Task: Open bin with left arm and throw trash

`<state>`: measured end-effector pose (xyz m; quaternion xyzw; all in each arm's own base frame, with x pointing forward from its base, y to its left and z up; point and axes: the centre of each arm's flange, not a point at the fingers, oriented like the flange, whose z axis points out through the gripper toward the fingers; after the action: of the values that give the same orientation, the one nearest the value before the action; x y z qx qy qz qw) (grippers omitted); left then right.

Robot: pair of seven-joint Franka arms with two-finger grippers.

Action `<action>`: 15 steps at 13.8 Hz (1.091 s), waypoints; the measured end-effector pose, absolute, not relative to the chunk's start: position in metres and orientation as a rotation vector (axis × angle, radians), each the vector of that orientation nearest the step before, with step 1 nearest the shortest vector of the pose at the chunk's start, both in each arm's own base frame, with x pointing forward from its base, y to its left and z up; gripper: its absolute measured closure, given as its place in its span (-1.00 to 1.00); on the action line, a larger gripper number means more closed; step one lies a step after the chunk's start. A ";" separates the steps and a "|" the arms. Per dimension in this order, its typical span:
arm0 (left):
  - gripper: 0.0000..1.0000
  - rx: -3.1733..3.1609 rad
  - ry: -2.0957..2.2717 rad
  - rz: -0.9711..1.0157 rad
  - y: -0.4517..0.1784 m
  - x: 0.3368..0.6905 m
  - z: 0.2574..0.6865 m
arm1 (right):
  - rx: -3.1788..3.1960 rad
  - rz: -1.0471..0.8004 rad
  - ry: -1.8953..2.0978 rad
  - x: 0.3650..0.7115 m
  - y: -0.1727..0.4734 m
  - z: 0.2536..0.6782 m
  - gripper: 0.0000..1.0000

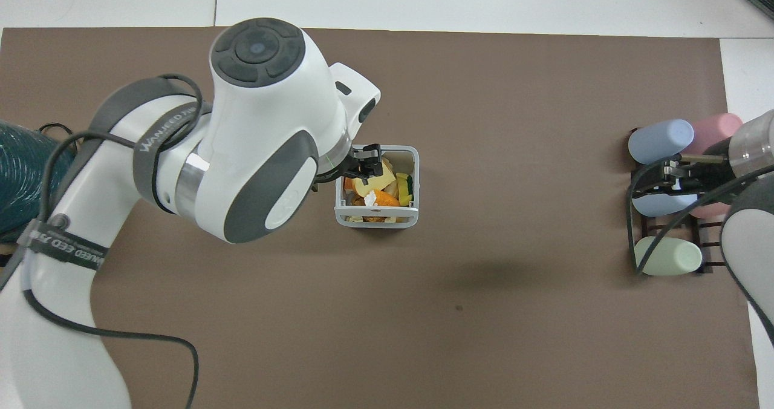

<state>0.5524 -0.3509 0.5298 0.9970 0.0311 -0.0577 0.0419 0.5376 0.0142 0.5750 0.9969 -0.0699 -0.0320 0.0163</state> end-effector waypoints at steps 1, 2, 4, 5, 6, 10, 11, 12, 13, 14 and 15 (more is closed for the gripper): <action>-0.45 3.048 0.136 -0.171 -0.333 0.562 0.536 | 3.100 -0.099 -0.217 0.538 0.014 0.575 -1.00; -0.41 3.042 0.165 -0.161 -0.315 0.571 0.540 | 3.100 -0.099 -0.217 0.538 0.014 0.575 -1.00; -0.44 3.033 0.176 -0.138 -0.275 0.589 0.550 | 3.100 -0.099 -0.217 0.538 0.014 0.575 -1.00; -0.45 3.030 0.166 -0.121 -0.259 0.592 0.559 | 3.100 -0.099 -0.217 0.538 0.014 0.575 -1.00; -0.46 3.027 0.155 -0.098 -0.250 0.592 0.568 | 3.100 -0.099 -0.217 0.538 0.014 0.575 -1.00; -0.53 3.033 0.126 -0.027 -0.216 0.594 0.594 | 3.106 -0.035 -0.210 0.542 0.017 0.579 -1.00; -0.62 3.036 0.097 -0.017 -0.202 0.598 0.595 | 3.107 -0.017 -0.208 0.543 0.018 0.581 -1.00; -0.63 3.045 0.065 -0.007 -0.185 0.604 0.595 | 3.108 -0.011 -0.207 0.544 0.018 0.581 -1.00; -0.80 3.065 0.031 0.007 -0.169 0.609 0.594 | 3.108 -0.009 -0.206 0.544 0.018 0.581 -1.00; -0.97 3.093 0.002 0.021 -0.157 0.612 0.594 | 3.108 -0.008 -0.206 0.544 0.018 0.581 -1.00; -1.00 3.117 -0.016 0.032 -0.150 0.614 0.594 | 3.108 -0.008 -0.206 0.544 0.018 0.581 -1.00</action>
<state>0.6137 -0.1501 0.5943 0.9999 -0.0051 0.0103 0.0123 0.5438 0.0185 0.5813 0.9977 -0.0660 -0.0027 0.0133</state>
